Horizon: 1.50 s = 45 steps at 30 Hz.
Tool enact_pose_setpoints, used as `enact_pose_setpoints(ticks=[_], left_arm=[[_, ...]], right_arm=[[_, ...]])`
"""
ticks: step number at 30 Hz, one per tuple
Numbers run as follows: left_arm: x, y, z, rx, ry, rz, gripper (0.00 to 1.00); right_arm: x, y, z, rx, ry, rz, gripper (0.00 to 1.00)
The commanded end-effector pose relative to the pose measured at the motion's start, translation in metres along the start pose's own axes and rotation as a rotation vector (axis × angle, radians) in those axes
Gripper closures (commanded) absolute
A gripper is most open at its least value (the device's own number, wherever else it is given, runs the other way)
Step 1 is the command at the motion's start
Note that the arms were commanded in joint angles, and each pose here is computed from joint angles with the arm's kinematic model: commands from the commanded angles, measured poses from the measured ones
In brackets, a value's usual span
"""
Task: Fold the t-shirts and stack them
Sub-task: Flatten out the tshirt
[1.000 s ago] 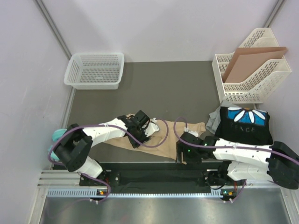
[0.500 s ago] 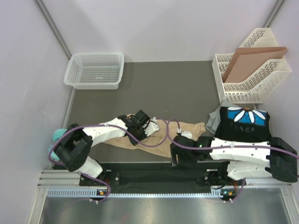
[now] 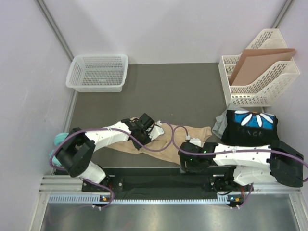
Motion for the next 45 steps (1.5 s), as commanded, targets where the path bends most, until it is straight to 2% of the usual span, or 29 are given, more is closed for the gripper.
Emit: enact_pose_setpoints(ticks=[1,9,12,18,19,22,25,27,33,42,45], left_arm=[[0.006,0.006,-0.009,-0.022,0.045,-0.003,1.00],[0.006,0.006,-0.009,-0.016,0.039,-0.006,1.00],[0.006,0.005,-0.009,-0.014,0.038,-0.008,1.00],[0.005,0.002,-0.010,-0.011,0.042,-0.009,1.00],[0.005,0.002,-0.010,-0.014,0.043,-0.006,1.00],[0.005,0.002,-0.012,-0.013,0.043,-0.006,1.00],[0.008,0.002,-0.015,0.005,0.072,-0.004,1.00],[0.010,0.003,-0.020,0.009,0.085,0.001,0.99],[0.013,0.011,-0.036,-0.019,0.101,0.007,0.86],[0.010,0.011,-0.035,-0.017,0.073,0.000,0.78],[0.008,0.008,-0.028,-0.008,0.057,-0.003,0.65]], right_arm=[[0.008,0.015,-0.002,-0.058,0.030,-0.001,0.30],[0.013,0.024,0.001,-0.075,0.059,0.012,0.34],[0.013,0.028,0.003,-0.081,0.059,0.015,0.43],[0.013,0.034,0.002,-0.092,0.050,0.021,0.71],[0.013,0.035,0.001,-0.096,0.053,0.023,0.78],[0.012,0.034,-0.002,-0.097,0.055,0.026,0.89],[0.010,0.034,-0.011,-0.106,0.058,0.030,0.96],[0.007,0.034,-0.018,-0.110,0.055,0.036,0.99],[0.002,0.033,-0.035,-0.134,0.086,0.052,1.00],[0.002,0.032,-0.029,-0.125,0.084,0.048,1.00],[0.001,0.031,-0.026,-0.119,0.080,0.049,1.00]])
Point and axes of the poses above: each gripper's point midway between its finger pads, its own z axis out along the fingers, its own x axis along the line the jaws close on, y = z × x, the point moved 8 cm from there along -z, back along the fingers, and after that the axes turned 3 degrees about z, right-handed, at the moved point
